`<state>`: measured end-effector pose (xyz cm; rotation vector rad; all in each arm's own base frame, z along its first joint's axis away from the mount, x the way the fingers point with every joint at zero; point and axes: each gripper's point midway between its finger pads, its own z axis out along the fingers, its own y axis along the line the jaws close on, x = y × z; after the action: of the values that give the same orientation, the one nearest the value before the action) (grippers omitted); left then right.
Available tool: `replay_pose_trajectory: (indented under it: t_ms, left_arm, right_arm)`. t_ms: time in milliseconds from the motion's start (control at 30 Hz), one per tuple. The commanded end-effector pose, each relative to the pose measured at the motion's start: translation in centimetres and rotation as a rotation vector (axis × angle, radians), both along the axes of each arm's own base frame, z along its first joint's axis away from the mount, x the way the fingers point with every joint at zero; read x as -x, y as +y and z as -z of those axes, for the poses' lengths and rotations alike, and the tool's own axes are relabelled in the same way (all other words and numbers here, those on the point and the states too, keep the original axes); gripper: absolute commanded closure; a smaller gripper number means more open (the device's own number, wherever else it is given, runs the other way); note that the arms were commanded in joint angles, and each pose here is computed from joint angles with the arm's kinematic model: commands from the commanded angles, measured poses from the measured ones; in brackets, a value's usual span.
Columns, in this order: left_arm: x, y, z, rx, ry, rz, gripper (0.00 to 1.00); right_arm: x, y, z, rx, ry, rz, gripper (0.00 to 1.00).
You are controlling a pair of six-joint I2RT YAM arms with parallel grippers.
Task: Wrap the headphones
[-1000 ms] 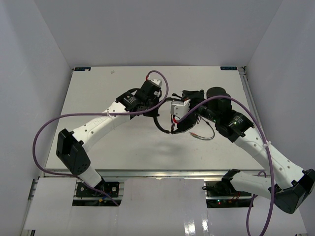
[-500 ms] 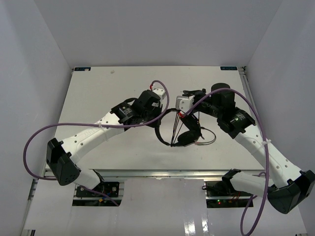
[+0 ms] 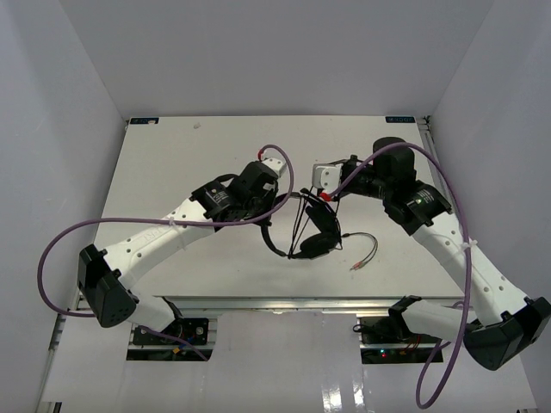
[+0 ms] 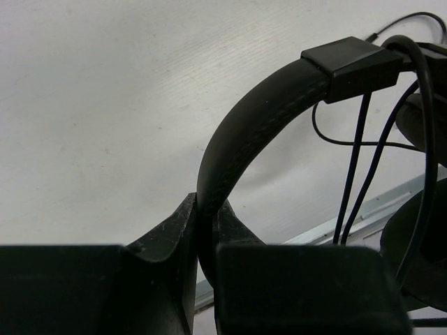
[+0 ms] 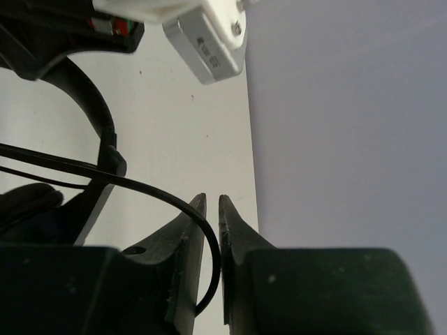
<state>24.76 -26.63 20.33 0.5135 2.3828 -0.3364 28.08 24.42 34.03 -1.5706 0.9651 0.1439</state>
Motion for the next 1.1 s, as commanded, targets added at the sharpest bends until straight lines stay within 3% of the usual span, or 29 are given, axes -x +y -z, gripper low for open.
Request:
replay_pose_trajectory:
  t_ms: [0, 267, 667, 900, 1067]
  left_arm:
    - [-1.0, 1.4, -0.3, -0.054, -0.040, -0.095, 1.00]
    - [-2.8, 3.9, -0.3, -0.078, -0.049, -0.267, 1.00]
    - [-3.9, 6.1, 0.0, -0.175, -0.065, -0.350, 1.00]
    - [-3.5, 4.7, 1.3, -0.147, -0.031, -0.255, 1.00]
    - [-2.7, 2.6, 1.2, -0.056, -0.025, -0.132, 1.00]
  right_arm:
    - [2.7, 0.2, -4.3, -0.115, 0.004, -0.066, 0.88]
    - [4.7, -1.0, -3.9, -0.119, 0.027, -0.060, 0.92]
    - [5.5, -2.7, -2.1, -0.093, 0.050, 0.017, 0.92]
    - [3.3, -2.6, -3.4, -0.116, -0.035, 0.074, 0.92]
    - [1.0, -1.4, -3.9, -0.131, -0.042, 0.091, 0.92]
